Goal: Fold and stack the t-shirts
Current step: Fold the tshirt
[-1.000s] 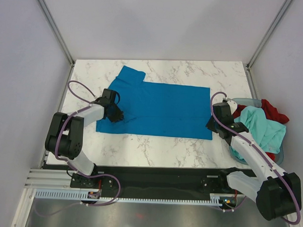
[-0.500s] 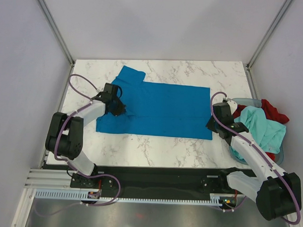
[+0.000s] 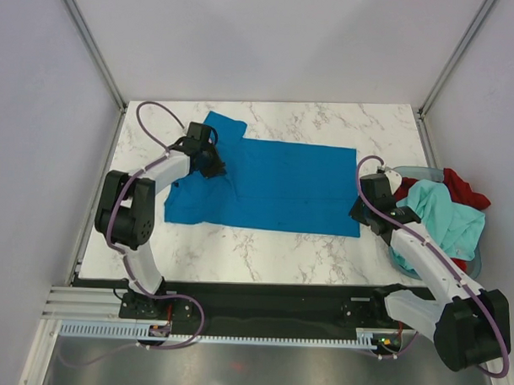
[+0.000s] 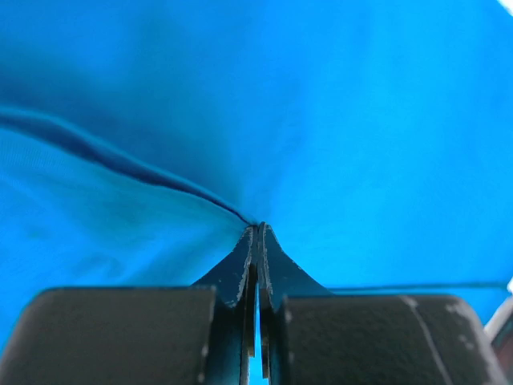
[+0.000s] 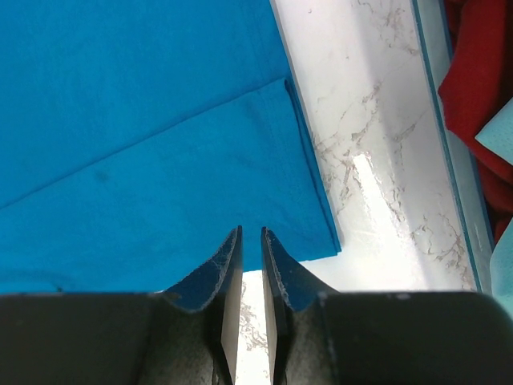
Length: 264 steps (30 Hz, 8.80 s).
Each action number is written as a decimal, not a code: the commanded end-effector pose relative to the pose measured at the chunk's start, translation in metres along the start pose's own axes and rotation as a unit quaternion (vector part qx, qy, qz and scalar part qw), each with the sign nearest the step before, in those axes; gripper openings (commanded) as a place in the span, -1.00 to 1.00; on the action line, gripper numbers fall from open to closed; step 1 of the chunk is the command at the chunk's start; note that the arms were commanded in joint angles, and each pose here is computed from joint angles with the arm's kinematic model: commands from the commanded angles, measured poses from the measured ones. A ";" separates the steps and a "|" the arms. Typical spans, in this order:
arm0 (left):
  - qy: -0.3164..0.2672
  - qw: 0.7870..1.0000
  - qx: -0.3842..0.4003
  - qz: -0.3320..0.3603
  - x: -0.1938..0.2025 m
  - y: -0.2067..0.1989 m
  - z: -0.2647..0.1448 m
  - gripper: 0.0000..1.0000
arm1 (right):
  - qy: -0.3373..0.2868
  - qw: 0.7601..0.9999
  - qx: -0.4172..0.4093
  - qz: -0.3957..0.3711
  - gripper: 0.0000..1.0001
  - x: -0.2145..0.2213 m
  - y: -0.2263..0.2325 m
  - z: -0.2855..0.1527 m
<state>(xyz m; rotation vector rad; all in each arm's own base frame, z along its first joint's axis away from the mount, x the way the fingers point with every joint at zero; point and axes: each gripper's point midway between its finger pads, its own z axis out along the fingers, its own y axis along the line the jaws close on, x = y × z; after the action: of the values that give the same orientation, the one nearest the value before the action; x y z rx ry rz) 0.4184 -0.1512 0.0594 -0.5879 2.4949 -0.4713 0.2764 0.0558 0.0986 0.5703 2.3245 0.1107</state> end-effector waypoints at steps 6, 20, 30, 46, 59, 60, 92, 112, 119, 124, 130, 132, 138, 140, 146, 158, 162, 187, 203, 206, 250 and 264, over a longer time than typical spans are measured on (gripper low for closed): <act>0.014 0.987 0.093 0.131 -0.005 -0.042 -0.016 -0.28 | -0.026 0.999 -0.028 0.013 -0.53 -0.022 0.017 -0.013; -0.009 0.988 -0.125 0.088 0.016 0.085 -0.069 -0.25 | 0.051 0.997 -0.050 -0.034 -0.55 0.014 0.038 0.006; -0.006 0.962 -0.268 0.051 0.030 0.161 -0.071 -0.34 | 0.097 0.993 0.059 -0.037 -0.57 0.064 -0.018 0.029; -0.010 0.928 -0.364 0.080 0.012 0.189 -0.077 -0.30 | 0.103 0.989 0.109 -0.009 -0.61 0.090 -0.050 0.029; -0.046 0.990 -0.123 0.050 -0.032 0.066 -0.124 -0.07 | 0.045 0.998 -0.049 -0.018 -0.39 0.018 0.031 -0.004; -0.043 0.992 -0.111 0.048 -0.032 0.061 -0.119 -0.13 | 0.045 0.998 -0.046 -0.024 -0.44 0.015 0.034 0.001; 0.037 0.949 -0.306 -0.073 0.083 0.202 -0.076 -0.95 | 0.145 0.988 0.059 0.015 -0.76 0.100 -0.031 0.020; -0.157 0.979 -0.004 0.133 -0.142 0.000 -0.129 0.21 | 0.014 0.983 -0.150 -0.105 -0.10 -0.109 0.093 0.033; -0.128 0.971 0.059 0.194 -0.204 -0.033 -0.045 0.24 | 0.010 0.981 -0.141 -0.132 0.46 -0.139 0.097 0.077; -0.123 0.970 0.055 0.200 -0.232 -0.021 0.023 0.25 | 0.010 0.986 -0.131 -0.106 0.02 -0.170 0.077 0.115; -0.131 0.970 0.058 0.199 -0.251 -0.011 0.064 0.27 | 0.025 0.984 -0.135 -0.110 -0.06 -0.177 0.070 0.147; -0.117 0.970 0.064 0.204 -0.244 -0.005 0.085 0.26 | 0.040 0.983 -0.136 -0.116 -0.05 -0.168 0.068 0.158; -0.109 0.969 0.057 0.213 -0.238 0.008 0.115 0.26 | 0.068 0.981 -0.134 -0.122 -0.01 -0.150 0.061 0.180; -0.101 0.970 0.060 0.212 -0.233 0.011 0.121 0.25 | 0.079 0.979 -0.141 -0.123 0.02 -0.143 0.062 0.183; -0.092 0.966 0.097 0.222 -0.227 -0.001 0.123 0.09 | 0.093 0.976 -0.139 -0.138 0.04 -0.131 0.057 0.198; -0.080 0.957 0.129 0.247 -0.218 -0.012 0.121 -0.25 | 0.112 0.967 -0.148 -0.177 0.04 -0.120 0.049 0.197; -0.080 0.957 0.130 0.248 -0.218 -0.012 0.121 -0.37 | 0.128 0.963 -0.156 -0.179 -0.01 -0.113 0.049 0.203; -0.074 0.967 0.020 0.242 -0.212 0.035 0.106 0.04 | 0.129 0.962 -0.159 -0.180 0.00 -0.117 0.051 0.199; -0.133 0.956 0.022 0.260 -0.248 0.008 0.054 0.08 | 0.131 0.962 -0.160 -0.179 -0.02 -0.116 0.051 0.198; -0.115 0.960 0.015 0.255 -0.237 0.018 0.069 0.07 | 0.126 0.962 -0.162 -0.179 -0.02 -0.119 0.053 0.195; -0.080 0.955 0.080 0.273 -0.213 -0.001 0.081 -0.95 | 0.103 0.955 -0.163 -0.227 -1.00 -0.127 0.050 0.209; -0.115 0.955 0.049 0.268 -0.221 -0.005 0.014 -0.95 | -0.024 0.962 -0.143 -0.229 -1.00 -0.162 0.054 0.171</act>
<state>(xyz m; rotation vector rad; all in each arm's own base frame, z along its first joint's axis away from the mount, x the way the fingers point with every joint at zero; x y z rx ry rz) 0.5972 -0.0549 0.0918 0.0408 2.3582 -0.3523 0.4953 0.0234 0.0458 -0.1100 2.4540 0.2692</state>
